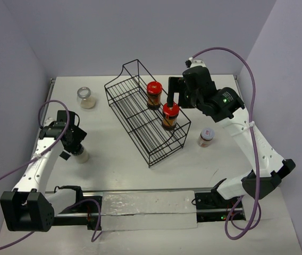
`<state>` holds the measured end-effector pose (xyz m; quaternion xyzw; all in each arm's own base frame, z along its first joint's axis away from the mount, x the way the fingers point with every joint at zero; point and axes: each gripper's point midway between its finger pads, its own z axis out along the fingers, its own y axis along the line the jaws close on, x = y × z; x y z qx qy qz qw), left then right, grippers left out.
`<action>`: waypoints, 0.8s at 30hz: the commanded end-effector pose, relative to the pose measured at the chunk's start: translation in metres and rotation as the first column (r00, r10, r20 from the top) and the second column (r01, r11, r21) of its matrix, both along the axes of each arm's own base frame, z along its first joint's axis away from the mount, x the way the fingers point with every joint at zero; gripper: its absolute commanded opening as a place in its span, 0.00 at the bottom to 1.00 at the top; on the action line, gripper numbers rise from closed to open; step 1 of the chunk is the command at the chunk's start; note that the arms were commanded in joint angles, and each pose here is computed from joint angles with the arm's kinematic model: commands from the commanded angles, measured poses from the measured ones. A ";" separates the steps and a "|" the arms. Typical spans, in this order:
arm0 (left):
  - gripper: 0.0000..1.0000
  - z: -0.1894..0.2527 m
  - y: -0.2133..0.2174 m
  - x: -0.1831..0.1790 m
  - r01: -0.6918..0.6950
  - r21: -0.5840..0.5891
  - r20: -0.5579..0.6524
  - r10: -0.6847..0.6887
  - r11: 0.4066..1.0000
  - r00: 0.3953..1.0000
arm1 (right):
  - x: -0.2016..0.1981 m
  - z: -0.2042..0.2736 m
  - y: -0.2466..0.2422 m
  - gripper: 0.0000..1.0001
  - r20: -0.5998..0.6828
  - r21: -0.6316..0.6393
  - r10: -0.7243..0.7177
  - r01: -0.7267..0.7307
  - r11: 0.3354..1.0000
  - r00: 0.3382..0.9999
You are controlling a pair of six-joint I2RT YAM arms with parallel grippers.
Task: Organize the condiment bottles
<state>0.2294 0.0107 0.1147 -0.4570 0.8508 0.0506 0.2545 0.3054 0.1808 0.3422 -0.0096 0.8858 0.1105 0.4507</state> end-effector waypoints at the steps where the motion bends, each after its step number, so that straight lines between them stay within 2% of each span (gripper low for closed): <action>1: 0.97 -0.004 -0.006 0.004 0.009 -0.023 0.006 -0.009 1.000 1.000 | 0.001 0.015 0.004 1.00 0.055 0.044 0.007 -0.009 0.999 0.998; 7: 0.96 -0.008 -0.009 0.005 0.013 -0.039 0.016 -0.013 0.999 1.000 | 0.001 0.014 0.005 1.00 0.054 0.046 0.009 -0.011 0.999 0.998; 13: 0.88 -0.012 -0.009 0.004 -0.001 -0.041 0.016 0.002 0.999 1.000 | 0.001 0.014 0.003 1.00 0.057 0.049 0.001 -0.004 0.999 0.998; 20: 0.68 -0.009 -0.010 0.004 0.000 -0.052 0.042 0.002 0.999 0.999 | 0.001 0.019 0.001 1.00 0.073 0.058 -0.014 0.009 0.998 0.997; 22: 0.60 -0.006 -0.010 0.006 0.008 -0.051 0.054 -0.005 0.999 0.999 | 0.001 0.019 0.000 1.00 0.077 0.063 -0.016 0.011 0.998 0.997; 24: 0.48 0.002 -0.011 0.009 0.031 -0.048 0.078 -0.027 0.998 0.997 | 0.000 0.019 0.001 1.00 0.077 0.065 -0.014 0.009 0.998 0.997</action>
